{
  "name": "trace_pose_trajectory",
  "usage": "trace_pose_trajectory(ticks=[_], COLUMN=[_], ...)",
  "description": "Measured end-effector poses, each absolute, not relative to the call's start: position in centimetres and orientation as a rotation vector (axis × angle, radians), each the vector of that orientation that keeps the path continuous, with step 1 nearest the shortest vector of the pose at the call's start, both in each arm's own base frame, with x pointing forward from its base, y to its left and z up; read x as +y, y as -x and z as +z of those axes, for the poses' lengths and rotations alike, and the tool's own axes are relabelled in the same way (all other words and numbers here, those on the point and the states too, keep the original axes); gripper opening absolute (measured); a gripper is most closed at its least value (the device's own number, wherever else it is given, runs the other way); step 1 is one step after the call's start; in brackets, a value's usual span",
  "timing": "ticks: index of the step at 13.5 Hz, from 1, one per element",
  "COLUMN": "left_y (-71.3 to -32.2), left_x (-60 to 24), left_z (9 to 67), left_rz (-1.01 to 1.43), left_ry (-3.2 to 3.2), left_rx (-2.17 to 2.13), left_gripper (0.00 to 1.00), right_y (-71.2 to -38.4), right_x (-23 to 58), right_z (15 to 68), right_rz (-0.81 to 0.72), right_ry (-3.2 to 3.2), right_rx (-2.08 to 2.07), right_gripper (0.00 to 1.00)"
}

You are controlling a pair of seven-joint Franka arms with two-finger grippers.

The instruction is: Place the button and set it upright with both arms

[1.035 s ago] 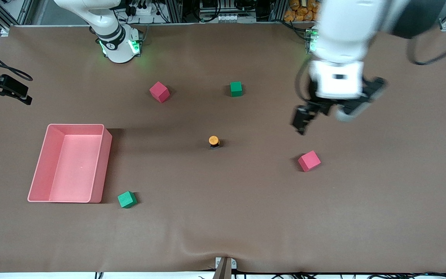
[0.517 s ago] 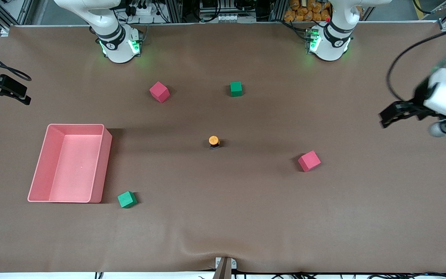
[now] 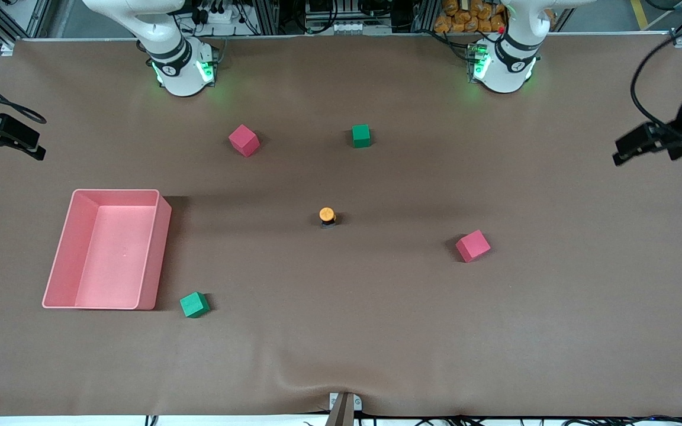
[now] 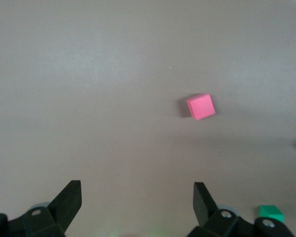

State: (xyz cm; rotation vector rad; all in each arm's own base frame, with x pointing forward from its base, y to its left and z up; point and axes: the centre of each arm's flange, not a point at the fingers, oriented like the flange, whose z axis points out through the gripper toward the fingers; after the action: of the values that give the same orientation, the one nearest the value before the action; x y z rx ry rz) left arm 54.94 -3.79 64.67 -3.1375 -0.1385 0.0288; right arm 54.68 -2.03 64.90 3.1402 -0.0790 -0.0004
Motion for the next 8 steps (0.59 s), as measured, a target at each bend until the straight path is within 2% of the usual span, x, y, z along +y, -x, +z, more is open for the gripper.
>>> trace_pose_trajectory(ticks=[3, 8], left_y=[-52.5, -52.1], left_x=[-4.0, -3.4], left_z=[65.0, 64.7], left_rz=[0.026, 0.045], left_ry=[3.135, 3.132], left_rx=[-0.134, -0.146], left_gripper=[1.0, 1.0], right_y=[-54.7, -54.6], right_x=[-2.0, -2.0], right_z=[65.1, 65.3], right_rz=[0.007, 0.014], right_ry=[-3.141, -3.141], right_rx=[-0.077, -0.076], right_gripper=[1.0, 1.0])
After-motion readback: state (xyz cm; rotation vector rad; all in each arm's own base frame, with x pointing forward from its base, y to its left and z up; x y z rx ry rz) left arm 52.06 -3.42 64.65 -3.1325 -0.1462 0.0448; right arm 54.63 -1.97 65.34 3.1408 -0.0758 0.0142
